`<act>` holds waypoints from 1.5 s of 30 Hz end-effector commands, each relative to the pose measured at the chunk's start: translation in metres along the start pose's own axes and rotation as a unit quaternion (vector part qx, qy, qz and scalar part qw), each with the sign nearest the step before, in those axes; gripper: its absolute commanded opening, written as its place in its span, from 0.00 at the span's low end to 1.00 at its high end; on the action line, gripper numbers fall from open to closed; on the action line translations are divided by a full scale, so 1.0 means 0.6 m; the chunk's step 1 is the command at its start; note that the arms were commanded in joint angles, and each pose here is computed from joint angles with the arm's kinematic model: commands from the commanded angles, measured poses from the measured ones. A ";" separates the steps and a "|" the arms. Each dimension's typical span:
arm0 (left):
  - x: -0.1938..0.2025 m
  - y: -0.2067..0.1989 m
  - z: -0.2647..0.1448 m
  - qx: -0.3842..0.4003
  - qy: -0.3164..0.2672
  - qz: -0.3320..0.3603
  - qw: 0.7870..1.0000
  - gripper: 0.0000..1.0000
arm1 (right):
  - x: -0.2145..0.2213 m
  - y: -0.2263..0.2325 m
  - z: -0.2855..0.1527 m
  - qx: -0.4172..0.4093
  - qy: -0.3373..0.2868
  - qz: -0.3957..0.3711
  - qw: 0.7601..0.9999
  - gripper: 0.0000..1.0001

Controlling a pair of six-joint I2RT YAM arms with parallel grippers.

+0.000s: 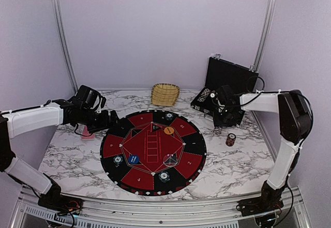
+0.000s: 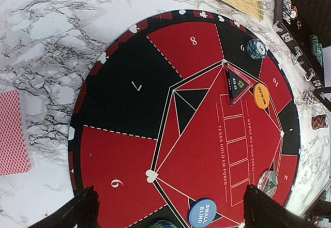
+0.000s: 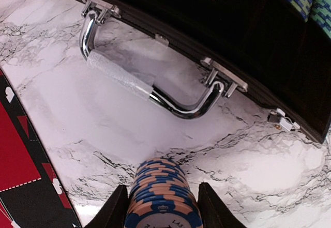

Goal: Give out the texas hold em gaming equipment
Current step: Pick up the pile of poker chips from the pile of poker chips.

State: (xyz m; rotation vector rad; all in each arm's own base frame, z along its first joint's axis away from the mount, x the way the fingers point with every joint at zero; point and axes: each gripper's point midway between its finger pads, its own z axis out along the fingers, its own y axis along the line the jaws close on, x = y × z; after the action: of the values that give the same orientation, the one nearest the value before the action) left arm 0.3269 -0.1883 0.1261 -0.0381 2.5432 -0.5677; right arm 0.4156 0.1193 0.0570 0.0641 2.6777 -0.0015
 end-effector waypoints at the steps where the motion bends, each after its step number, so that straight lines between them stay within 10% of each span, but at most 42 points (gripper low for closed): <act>1: -0.014 -0.009 -0.005 0.001 -0.007 0.003 1.000 0.99 | -0.024 0.001 -0.014 -0.009 -0.019 0.011 1.000 0.39; 45: -0.010 -0.005 0.001 0.002 -0.006 0.008 1.000 0.99 | -0.052 0.014 -0.080 -0.012 -0.042 0.006 0.999 0.33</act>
State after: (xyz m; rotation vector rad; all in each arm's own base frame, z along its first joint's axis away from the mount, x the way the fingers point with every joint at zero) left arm 0.3299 -0.1899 0.1266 -0.0325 2.5424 -0.5667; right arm 0.4123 0.1201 0.0751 0.0627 2.6784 0.0044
